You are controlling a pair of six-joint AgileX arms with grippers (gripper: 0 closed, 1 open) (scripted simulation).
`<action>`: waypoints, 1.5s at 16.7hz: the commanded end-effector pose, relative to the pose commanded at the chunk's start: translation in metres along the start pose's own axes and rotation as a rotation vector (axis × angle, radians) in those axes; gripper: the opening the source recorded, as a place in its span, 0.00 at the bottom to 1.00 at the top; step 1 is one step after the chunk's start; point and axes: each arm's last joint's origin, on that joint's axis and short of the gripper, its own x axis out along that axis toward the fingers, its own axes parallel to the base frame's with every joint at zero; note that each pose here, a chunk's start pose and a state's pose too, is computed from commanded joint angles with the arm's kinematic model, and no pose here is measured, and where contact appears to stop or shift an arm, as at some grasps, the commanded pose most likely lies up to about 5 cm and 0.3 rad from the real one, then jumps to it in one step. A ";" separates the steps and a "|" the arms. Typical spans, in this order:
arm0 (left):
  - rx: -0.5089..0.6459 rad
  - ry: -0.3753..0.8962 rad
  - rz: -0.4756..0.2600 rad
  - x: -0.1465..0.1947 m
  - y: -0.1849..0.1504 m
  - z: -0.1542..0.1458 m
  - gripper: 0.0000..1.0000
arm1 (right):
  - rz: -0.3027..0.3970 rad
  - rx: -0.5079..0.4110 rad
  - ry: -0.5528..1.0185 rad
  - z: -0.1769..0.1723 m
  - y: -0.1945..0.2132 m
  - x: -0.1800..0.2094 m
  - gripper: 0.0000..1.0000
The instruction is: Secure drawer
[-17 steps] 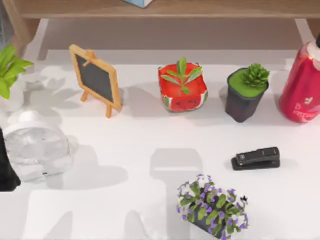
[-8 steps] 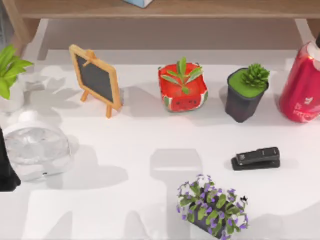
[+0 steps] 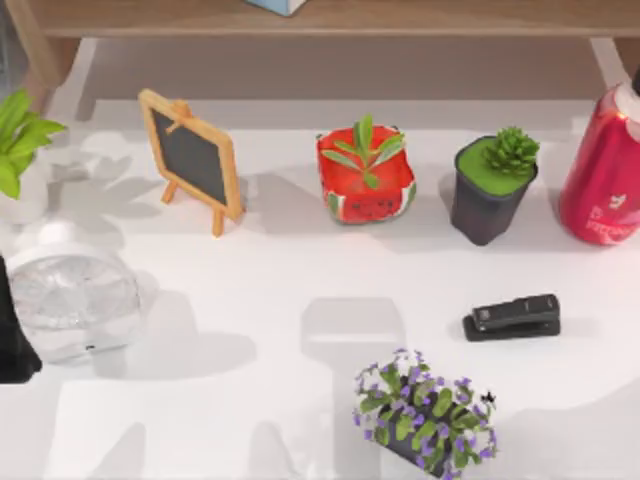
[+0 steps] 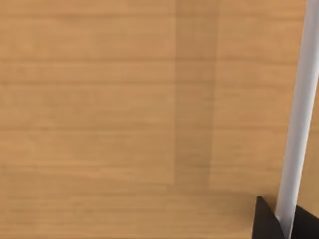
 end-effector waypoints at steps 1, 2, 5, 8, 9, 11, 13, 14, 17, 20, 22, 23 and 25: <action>0.000 0.000 0.000 0.000 0.000 0.000 1.00 | -0.017 -0.008 -0.001 -0.001 -0.004 0.009 0.00; 0.000 0.000 0.000 0.000 0.000 0.000 1.00 | -0.033 -0.014 -0.002 -0.002 -0.009 0.018 0.00; 0.000 0.000 0.000 0.000 0.000 0.000 1.00 | -0.013 -0.004 -0.001 0.000 -0.005 0.037 0.00; 0.000 0.000 0.000 0.000 0.000 0.000 1.00 | -0.006 0.000 0.001 0.001 -0.003 0.038 0.00; 0.000 0.000 0.000 0.000 0.000 0.000 1.00 | -0.006 0.000 0.001 0.001 -0.003 0.038 0.00; 0.000 0.000 0.000 0.000 0.000 0.000 1.00 | -0.006 0.000 0.001 0.001 -0.003 0.038 0.15; 0.000 0.000 0.000 0.000 0.000 0.000 1.00 | -0.006 0.000 0.001 0.001 -0.003 0.038 0.30; 0.000 0.000 0.000 0.000 0.000 0.000 1.00 | -0.006 0.000 0.001 0.001 -0.003 0.038 0.38; 0.000 0.000 0.000 0.000 0.000 0.000 1.00 | -0.006 0.000 0.001 0.001 -0.003 0.038 0.60; 0.000 0.000 0.000 0.000 0.000 0.000 1.00 | -0.006 0.000 0.001 0.001 -0.003 0.038 0.83; 0.000 0.000 0.000 0.000 0.000 0.000 1.00 | -0.006 0.000 0.001 0.001 -0.003 0.038 0.98; 0.000 0.000 0.000 0.000 0.000 0.000 1.00 | -0.006 0.000 0.001 0.001 -0.003 0.038 1.00; 0.000 0.000 0.000 0.000 0.000 0.000 1.00 | -0.006 0.000 0.001 0.001 -0.003 0.038 1.00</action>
